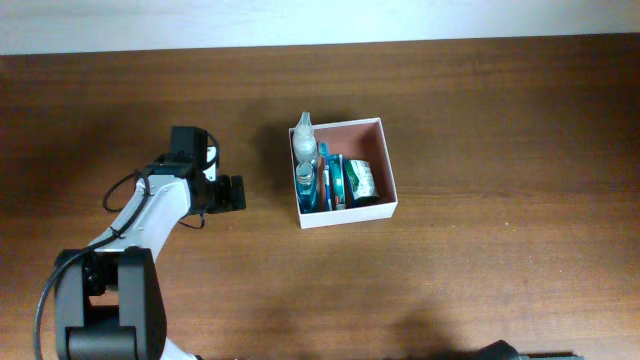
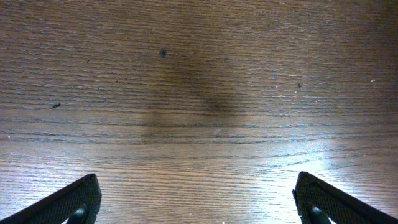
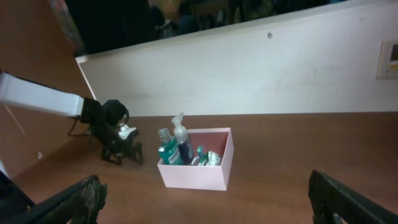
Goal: Pack container
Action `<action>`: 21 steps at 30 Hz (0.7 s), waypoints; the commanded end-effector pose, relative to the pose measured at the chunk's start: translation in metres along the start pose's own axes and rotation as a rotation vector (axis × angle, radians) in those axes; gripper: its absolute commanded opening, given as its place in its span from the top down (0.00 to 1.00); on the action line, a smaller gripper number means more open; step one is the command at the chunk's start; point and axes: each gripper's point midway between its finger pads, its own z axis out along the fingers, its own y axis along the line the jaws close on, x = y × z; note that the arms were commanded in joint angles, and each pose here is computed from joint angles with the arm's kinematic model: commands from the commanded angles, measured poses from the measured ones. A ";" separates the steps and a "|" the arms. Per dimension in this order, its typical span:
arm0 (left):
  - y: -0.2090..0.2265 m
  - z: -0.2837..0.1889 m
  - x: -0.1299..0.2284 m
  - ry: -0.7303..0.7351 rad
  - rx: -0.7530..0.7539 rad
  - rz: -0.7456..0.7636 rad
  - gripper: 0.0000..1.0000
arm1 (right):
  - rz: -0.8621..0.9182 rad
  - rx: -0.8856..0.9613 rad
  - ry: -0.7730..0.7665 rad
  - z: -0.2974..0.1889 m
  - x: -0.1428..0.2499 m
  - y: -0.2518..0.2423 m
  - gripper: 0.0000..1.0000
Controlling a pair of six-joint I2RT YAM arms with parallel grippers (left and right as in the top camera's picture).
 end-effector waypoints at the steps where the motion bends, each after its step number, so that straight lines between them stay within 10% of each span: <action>1: 0.002 0.003 0.003 0.010 -0.009 -0.003 0.01 | 0.002 0.013 0.012 0.004 0.003 -0.003 0.02; 21: 0.002 0.003 0.003 0.010 -0.009 -0.003 0.00 | 0.001 0.042 0.029 0.021 0.008 -0.008 0.02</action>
